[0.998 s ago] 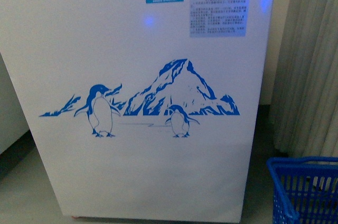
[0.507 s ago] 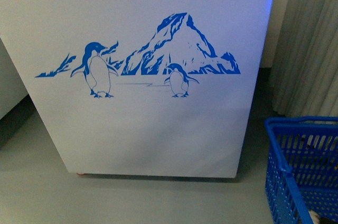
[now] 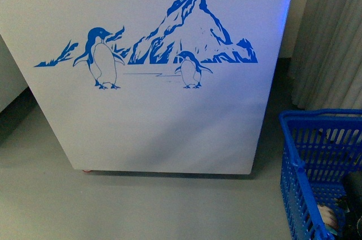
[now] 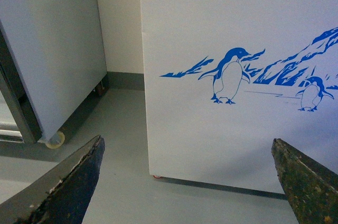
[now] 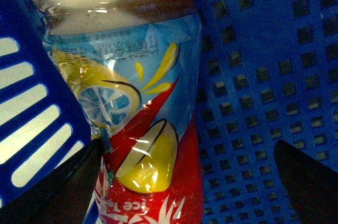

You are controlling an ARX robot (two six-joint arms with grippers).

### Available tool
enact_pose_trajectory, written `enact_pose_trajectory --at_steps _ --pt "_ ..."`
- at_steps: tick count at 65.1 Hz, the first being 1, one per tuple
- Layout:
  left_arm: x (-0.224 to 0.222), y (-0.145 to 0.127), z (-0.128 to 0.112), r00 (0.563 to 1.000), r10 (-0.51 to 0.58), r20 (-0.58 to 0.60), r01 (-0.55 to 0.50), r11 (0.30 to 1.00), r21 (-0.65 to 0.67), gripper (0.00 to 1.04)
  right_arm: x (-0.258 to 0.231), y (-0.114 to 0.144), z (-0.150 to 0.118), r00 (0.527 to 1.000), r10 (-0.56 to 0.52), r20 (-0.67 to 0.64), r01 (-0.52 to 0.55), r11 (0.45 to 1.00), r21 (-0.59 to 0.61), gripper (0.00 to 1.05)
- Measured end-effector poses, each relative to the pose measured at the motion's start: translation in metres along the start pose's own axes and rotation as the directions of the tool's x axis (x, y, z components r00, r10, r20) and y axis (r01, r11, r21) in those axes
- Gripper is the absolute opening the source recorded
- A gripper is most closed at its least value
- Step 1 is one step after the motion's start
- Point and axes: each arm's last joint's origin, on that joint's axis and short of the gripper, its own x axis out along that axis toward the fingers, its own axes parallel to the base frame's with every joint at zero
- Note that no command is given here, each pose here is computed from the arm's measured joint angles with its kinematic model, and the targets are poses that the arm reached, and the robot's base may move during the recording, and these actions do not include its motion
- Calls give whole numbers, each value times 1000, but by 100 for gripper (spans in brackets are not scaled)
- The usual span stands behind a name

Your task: Put drink in fridge

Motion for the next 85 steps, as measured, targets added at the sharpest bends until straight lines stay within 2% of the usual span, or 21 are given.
enact_pose_trajectory --at_steps 10,16,22,29,32,42,45,53,61,64,66,67,71,72,75,80,81,85 --pt "0 0 0 1000 0 0 0 1000 0 97 9 2 -3 1000 -25 -5 25 998 -49 96" --pt "0 0 0 1000 0 0 0 1000 0 97 16 -7 -18 995 -90 -38 85 991 -101 79" --pt "0 0 0 1000 0 0 0 1000 0 97 15 -15 -25 993 -103 -64 95 988 -121 68" --pt "0 0 0 1000 0 0 0 1000 0 97 4 -34 -37 988 -120 -99 107 986 -126 51" --pt "0 0 0 1000 0 0 0 1000 0 97 -5 -39 -37 988 -118 -95 105 986 -127 48" --pt "0 0 0 1000 0 0 0 1000 0 97 -64 -46 -12 995 -86 47 92 988 -127 43" --pt "0 0 0 1000 0 0 0 1000 0 97 -86 -44 -2 989 -74 128 91 986 -139 42" --pt "0 0 0 1000 0 0 0 1000 0 97 -147 -37 21 959 34 282 12 987 -158 42" --pt "0 0 0 1000 0 0 0 1000 0 97 -224 -25 36 880 181 439 -92 972 -215 42" --pt "0 0 0 1000 0 0 0 1000 0 97 -265 -20 40 809 263 526 -149 957 -248 42" --pt "0 0 0 1000 0 0 0 1000 0 97 -282 -18 41 777 292 558 -170 950 -261 42" --pt "0 0 0 1000 0 0 0 1000 0 97 -300 -17 41 743 318 589 -187 943 -274 42" --pt "0 0 0 1000 0 0 0 1000 0 97 -329 -15 39 682 360 636 -208 930 -303 41" --pt "0 0 0 1000 0 0 0 1000 0 97 -350 -14 36 639 382 668 -216 922 -321 41" --pt "0 0 0 1000 0 0 0 1000 0 97 -374 -14 31 590 408 697 -222 912 -345 41" --pt "0 0 0 1000 0 0 0 1000 0 97 -432 -14 7 464 463 755 -216 886 -411 41" --pt "0 0 0 1000 0 0 0 1000 0 97 -435 -14 6 458 465 757 -214 885 -414 41" --pt "0 0 0 1000 0 0 0 1000 0 97 -468 -13 -21 383 504 774 -190 863 -468 41"
